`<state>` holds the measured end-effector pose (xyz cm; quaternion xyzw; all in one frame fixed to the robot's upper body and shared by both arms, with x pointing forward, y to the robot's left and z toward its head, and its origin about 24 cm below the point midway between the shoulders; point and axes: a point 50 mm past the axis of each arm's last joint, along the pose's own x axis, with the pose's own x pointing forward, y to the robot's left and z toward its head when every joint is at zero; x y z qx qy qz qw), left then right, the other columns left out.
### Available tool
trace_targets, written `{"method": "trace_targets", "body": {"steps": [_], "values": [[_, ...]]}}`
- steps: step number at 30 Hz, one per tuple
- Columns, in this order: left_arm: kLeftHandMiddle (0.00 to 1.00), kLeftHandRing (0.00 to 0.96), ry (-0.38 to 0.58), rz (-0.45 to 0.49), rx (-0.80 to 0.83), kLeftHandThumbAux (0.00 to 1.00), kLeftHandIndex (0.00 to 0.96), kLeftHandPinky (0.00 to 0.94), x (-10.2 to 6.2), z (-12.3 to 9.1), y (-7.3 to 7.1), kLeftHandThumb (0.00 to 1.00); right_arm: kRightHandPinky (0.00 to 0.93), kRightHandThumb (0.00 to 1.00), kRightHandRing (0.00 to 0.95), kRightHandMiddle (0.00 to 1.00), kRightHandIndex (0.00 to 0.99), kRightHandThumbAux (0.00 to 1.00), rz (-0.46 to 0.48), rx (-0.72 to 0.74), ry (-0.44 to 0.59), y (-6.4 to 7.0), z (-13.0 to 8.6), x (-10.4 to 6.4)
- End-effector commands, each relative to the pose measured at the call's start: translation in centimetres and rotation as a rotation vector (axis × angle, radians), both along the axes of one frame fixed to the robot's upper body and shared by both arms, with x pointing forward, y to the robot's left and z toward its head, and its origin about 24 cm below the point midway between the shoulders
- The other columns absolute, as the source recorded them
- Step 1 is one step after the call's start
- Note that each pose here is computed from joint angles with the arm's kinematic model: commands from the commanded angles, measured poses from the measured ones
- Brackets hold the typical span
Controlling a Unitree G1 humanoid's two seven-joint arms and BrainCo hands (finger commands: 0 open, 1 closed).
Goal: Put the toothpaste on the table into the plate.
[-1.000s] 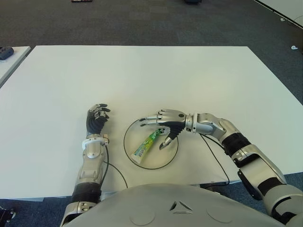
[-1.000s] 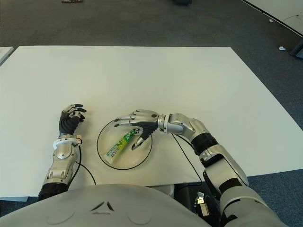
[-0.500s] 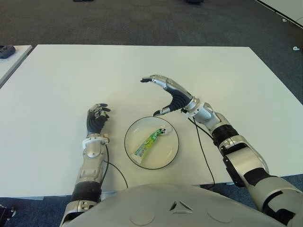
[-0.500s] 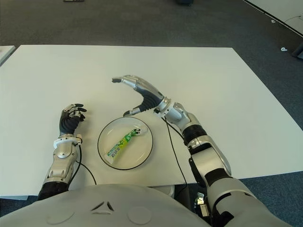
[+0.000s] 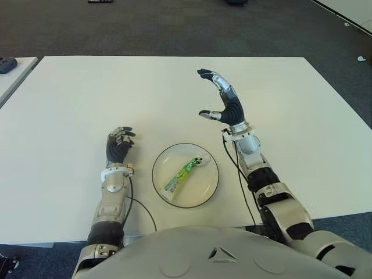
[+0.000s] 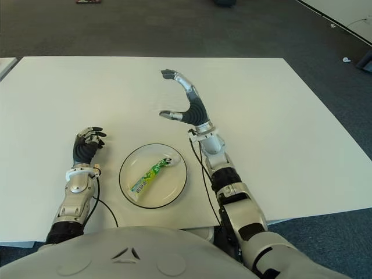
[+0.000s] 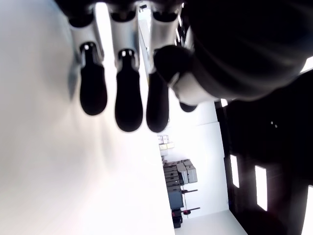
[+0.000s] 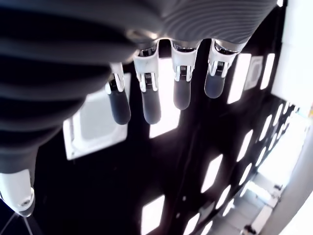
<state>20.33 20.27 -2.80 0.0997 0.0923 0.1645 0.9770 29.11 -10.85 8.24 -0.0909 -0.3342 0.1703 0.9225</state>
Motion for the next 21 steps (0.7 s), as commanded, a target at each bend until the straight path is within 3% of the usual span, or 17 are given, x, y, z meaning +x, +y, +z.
{"method": "trace_targets", "body": {"steps": [1, 8, 21], "values": [[0.496, 0.631, 0.016, -0.029, 0.003, 0.682, 0.396, 0.59, 0.4, -0.1, -0.1, 0.832, 0.132, 0.0, 0.166, 0.228, 0.223, 0.573, -0.115, 0.085, 0.091, -1.5, -1.1, -0.1], [0.497, 0.633, 0.0, -0.04, -0.003, 0.682, 0.395, 0.602, 0.7, 0.0, 0.0, 0.832, 0.177, 0.0, 0.198, 0.245, 0.207, 0.635, -0.244, 0.146, 0.2, -3.3, -3.5, -1.0], [0.5, 0.63, -0.013, -0.042, -0.012, 0.683, 0.392, 0.59, 1.1, 0.1, -0.2, 0.831, 0.279, 0.024, 0.273, 0.316, 0.278, 0.819, -0.338, 0.222, 0.268, -2.9, -4.7, -1.6]]}}
